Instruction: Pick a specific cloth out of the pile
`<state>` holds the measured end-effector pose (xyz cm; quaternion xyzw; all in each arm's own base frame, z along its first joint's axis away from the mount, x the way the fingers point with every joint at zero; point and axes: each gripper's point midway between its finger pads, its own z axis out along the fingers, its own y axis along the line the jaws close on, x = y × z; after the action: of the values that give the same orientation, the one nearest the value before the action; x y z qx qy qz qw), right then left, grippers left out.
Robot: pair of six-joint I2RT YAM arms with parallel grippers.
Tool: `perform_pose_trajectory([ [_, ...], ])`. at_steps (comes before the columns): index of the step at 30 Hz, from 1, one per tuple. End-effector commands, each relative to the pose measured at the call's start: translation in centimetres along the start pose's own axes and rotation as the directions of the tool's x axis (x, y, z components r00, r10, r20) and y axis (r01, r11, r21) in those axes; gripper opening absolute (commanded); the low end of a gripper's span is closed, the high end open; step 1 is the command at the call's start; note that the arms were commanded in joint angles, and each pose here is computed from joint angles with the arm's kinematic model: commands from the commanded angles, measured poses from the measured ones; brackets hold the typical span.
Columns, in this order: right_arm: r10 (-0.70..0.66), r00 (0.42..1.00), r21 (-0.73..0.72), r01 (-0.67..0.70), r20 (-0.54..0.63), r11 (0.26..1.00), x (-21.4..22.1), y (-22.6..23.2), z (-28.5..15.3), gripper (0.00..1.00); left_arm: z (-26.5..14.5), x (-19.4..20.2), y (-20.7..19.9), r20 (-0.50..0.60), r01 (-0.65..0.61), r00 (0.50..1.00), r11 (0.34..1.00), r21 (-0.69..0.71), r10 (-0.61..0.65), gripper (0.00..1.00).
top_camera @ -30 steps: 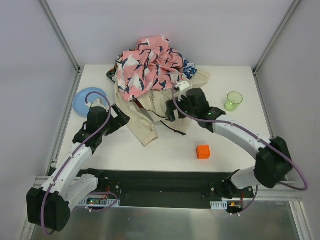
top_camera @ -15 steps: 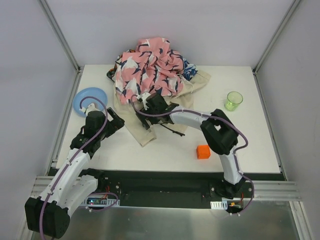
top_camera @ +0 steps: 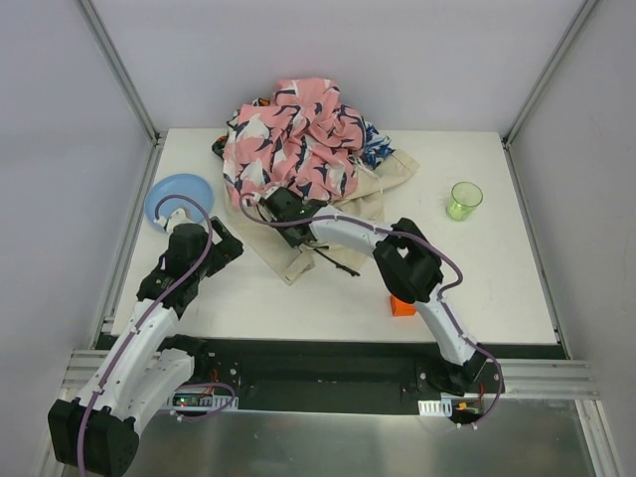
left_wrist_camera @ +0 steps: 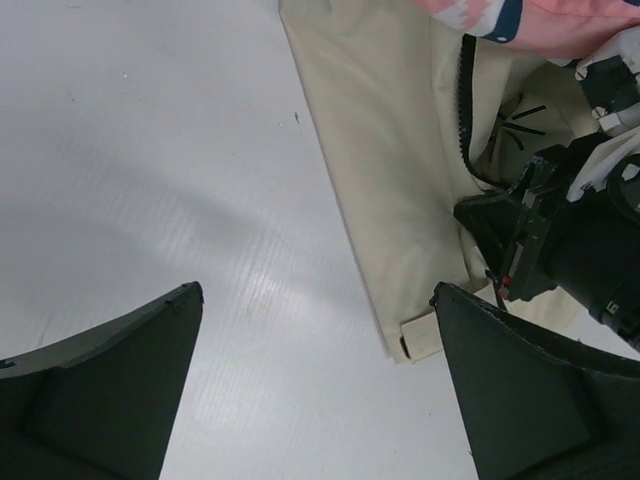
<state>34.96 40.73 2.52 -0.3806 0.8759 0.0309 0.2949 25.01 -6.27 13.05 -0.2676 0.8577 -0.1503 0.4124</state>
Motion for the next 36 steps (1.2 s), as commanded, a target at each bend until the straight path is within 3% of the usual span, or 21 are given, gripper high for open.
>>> perform_pose_trajectory([
  [1,0.039,0.995,0.19,-0.022,-0.09,0.982,0.2,-7.4,-1.2,0.01,-0.6,-1.8,-0.2,0.061,-0.014,0.998,1.0,-0.011,0.015,0.99],
  [4,0.099,0.989,0.215,-0.12,0.107,0.969,-6.6,-11.5,-3.8,0.01,-0.7,-2.4,-0.6,0.072,-0.02,0.997,1.0,-0.006,0.02,0.99],
  [7,0.154,0.929,0.22,-0.237,0.337,0.946,-13.3,-15.5,-7.8,0.01,-0.6,-3.1,-1.3,0.076,-0.041,0.996,0.999,-0.001,0.041,0.99],
  [10,0.198,0.823,0.223,-0.362,0.533,0.905,-18.4,-19.5,-12.6,0.01,0.0,-3.4,-2.8,0.061,-0.073,0.996,0.996,0.048,0.07,0.99],
  [14,0.25,0.629,0.153,-0.514,0.736,0.844,-23.0,-24.6,-15.9,0.01,1.6,-3.6,-5.2,0.031,-0.118,0.993,0.985,0.126,0.115,0.99],
  [18,0.323,0.489,0.071,-0.629,0.81,0.774,-24.5,-28.8,-14.5,0.01,3.2,-3.9,-8.2,-0.018,-0.177,0.983,0.96,0.216,0.185,0.99],
  [21,0.377,0.418,0.017,-0.687,0.827,0.726,-24.4,-29.8,-12.1,0.01,5.3,-3.8,-9.3,-0.054,-0.183,0.978,0.956,0.23,0.201,0.99],
  [27,0.446,0.245,-0.083,-0.797,0.861,0.598,-23.7,-33.5,-10.1,0.01,10.3,-3.3,-11.4,-0.165,-0.082,0.979,0.972,0.219,0.12,0.99],
  [31,0.468,0.222,-0.105,-0.81,0.855,0.578,-23.2,-34.2,-8.8,0.01,14.0,-2.3,-13.9,-0.2,0.119,0.978,0.955,0.273,-0.065,0.99],
  [36,0.477,0.254,-0.091,-0.803,0.842,0.589,-22.6,-33.9,-7.6,0.01,19.1,-4.0,-14.6,-0.111,0.245,0.968,0.94,0.237,-0.225,0.99],
])
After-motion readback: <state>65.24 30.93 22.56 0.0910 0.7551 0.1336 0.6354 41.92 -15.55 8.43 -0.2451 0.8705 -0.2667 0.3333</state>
